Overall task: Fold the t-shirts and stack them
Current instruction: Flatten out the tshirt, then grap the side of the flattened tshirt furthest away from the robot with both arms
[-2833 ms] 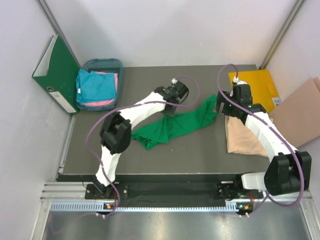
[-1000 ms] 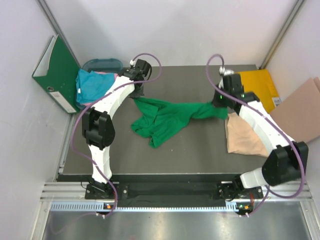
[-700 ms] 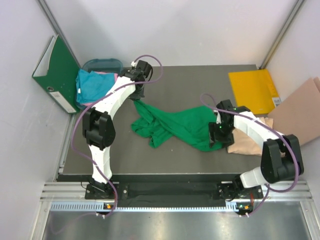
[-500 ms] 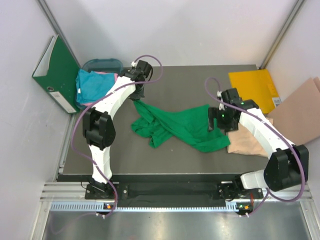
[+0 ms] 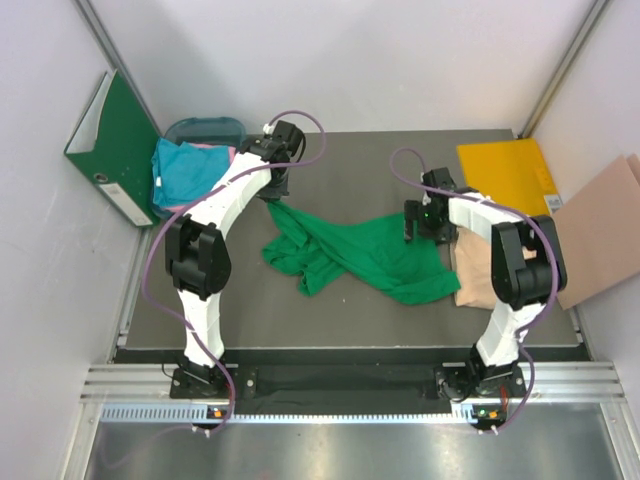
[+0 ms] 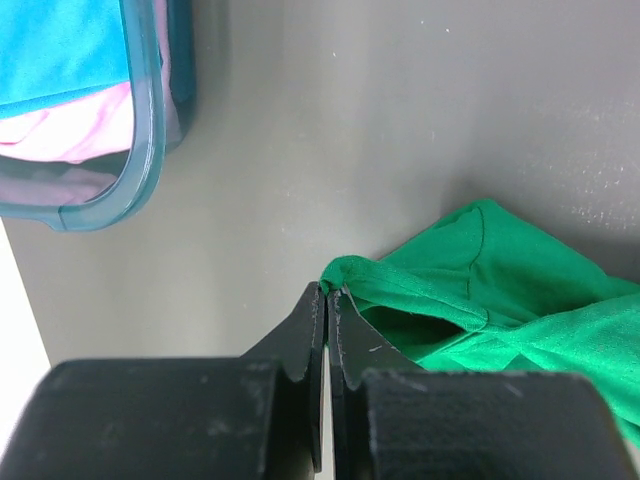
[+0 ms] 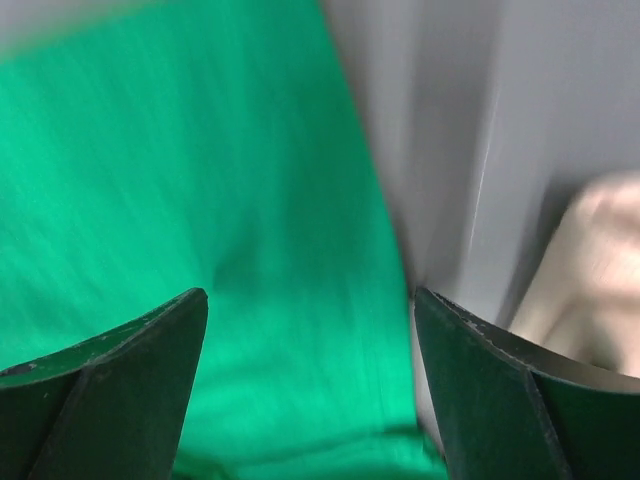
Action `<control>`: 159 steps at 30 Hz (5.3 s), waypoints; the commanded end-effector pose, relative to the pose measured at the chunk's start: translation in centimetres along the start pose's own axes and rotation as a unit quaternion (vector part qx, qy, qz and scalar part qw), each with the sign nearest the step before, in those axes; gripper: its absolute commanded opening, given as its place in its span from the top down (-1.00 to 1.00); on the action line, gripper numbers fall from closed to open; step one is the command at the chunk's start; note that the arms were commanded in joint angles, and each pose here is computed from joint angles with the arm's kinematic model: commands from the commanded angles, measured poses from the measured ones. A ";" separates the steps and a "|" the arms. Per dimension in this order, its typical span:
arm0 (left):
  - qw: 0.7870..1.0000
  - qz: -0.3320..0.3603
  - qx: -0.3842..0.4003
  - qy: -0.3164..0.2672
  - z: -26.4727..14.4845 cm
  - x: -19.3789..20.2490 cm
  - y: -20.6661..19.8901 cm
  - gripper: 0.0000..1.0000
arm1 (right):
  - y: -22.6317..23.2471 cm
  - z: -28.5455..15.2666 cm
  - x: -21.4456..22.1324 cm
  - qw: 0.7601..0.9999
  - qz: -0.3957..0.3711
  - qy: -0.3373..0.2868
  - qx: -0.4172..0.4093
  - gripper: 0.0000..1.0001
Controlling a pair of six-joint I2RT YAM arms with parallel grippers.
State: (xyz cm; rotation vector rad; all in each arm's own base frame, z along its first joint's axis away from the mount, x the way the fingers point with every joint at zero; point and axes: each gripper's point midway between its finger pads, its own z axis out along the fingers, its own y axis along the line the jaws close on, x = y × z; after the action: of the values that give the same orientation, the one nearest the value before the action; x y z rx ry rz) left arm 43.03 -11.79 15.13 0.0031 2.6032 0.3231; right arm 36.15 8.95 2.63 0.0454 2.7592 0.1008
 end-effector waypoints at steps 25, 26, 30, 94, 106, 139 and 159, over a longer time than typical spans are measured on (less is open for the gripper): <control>0.999 -0.009 -0.045 -0.018 -0.9 -2.4 3.3 1.00 | 2.9 -1.1 -12.2 0.995 0.003 -0.082 -0.049 1.00; 0.999 -0.014 -0.049 -0.019 -0.9 -2.6 3.9 1.00 | 2.7 -1.8 -12.7 0.995 0.006 -0.093 -0.046 1.00; 0.997 -0.034 -0.060 -0.036 -1.4 -4.3 5.9 1.00 | 1.8 -7.4 -17.1 0.983 0.020 -0.178 -0.046 1.00; 0.956 -0.058 0.093 -0.271 -16.6 -13.2 7.8 1.00 | -4.8 -33.9 -12.6 0.873 0.000 -0.488 0.018 1.00; 0.989 -0.034 0.031 -0.137 1.5 -13.0 3.7 1.00 | -4.9 -11.3 -25.0 0.943 -0.010 -0.328 0.050 1.00; 0.982 -0.081 0.113 -0.130 9.7 -13.6 -0.5 -0.94 | -4.6 -5.5 -23.4 0.958 0.011 -0.287 0.002 1.00; 0.934 -0.226 0.264 -0.087 19.8 -13.6 -5.3 -0.32 | -3.4 -3.5 -24.2 0.956 0.011 -0.291 -0.027 1.00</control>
State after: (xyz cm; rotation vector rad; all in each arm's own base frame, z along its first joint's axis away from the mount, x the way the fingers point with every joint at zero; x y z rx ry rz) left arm 64.07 -10.98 4.85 -0.3475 2.3632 -0.3674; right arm 55.72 3.83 13.45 0.0687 2.2179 0.1091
